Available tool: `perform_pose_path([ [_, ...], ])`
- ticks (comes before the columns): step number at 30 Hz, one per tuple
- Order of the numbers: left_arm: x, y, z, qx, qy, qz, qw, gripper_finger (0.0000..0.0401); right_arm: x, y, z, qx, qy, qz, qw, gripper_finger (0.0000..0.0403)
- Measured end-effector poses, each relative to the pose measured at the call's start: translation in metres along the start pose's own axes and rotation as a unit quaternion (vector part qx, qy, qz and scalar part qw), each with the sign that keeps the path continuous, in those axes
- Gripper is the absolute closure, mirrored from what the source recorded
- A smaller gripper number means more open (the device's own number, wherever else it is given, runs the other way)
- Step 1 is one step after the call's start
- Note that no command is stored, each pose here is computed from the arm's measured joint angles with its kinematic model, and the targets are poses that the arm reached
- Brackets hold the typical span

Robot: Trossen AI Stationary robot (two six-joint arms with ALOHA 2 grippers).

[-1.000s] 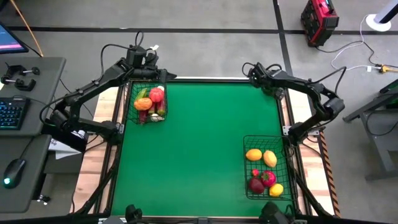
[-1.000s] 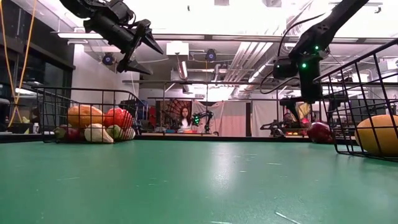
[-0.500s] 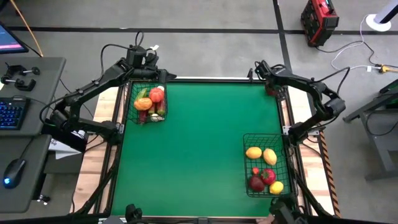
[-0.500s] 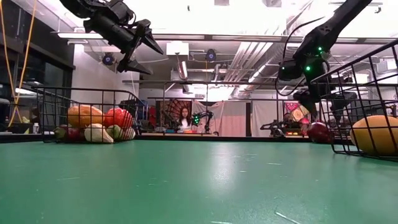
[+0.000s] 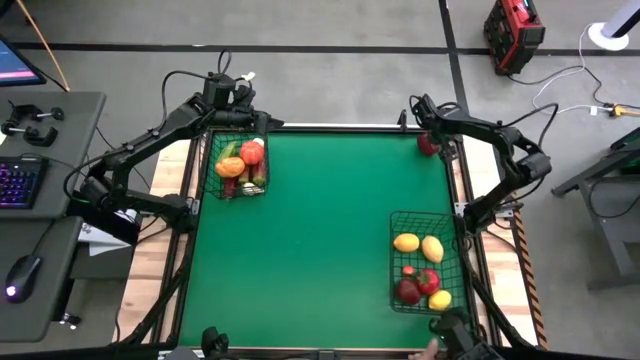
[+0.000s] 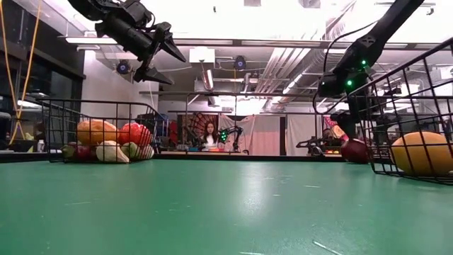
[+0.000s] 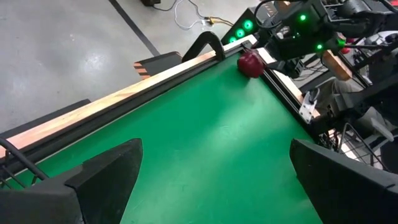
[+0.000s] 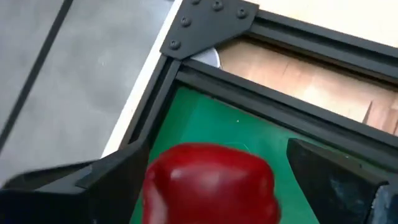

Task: Sort produce into baskets
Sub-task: Put the red apple into the bottom black wire basket

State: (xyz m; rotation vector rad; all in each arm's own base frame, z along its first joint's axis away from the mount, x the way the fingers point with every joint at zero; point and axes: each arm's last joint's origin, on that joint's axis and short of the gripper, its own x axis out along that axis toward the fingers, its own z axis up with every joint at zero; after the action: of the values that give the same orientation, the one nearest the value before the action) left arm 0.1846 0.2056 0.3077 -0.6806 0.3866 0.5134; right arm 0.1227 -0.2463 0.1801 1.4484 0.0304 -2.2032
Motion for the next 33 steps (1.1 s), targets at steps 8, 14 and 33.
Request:
perform_pose_path([
  [8,0.0,0.0,0.0,0.007,0.0,0.0,1.0,0.0004,-0.002,-0.001,-0.007,-0.099,0.062,0.004,0.993,0.0029],
  [14,0.0,0.0,0.0,0.0,0.0,0.0,1.0,0.0004,-0.009,-0.002,-0.022,-0.177,0.099,0.019,0.979,0.0029],
  [33,0.0,0.001,-0.005,-0.012,0.023,0.008,1.0,0.0004,-0.051,-0.035,-0.094,-0.418,0.212,0.038,0.883,0.0029],
])
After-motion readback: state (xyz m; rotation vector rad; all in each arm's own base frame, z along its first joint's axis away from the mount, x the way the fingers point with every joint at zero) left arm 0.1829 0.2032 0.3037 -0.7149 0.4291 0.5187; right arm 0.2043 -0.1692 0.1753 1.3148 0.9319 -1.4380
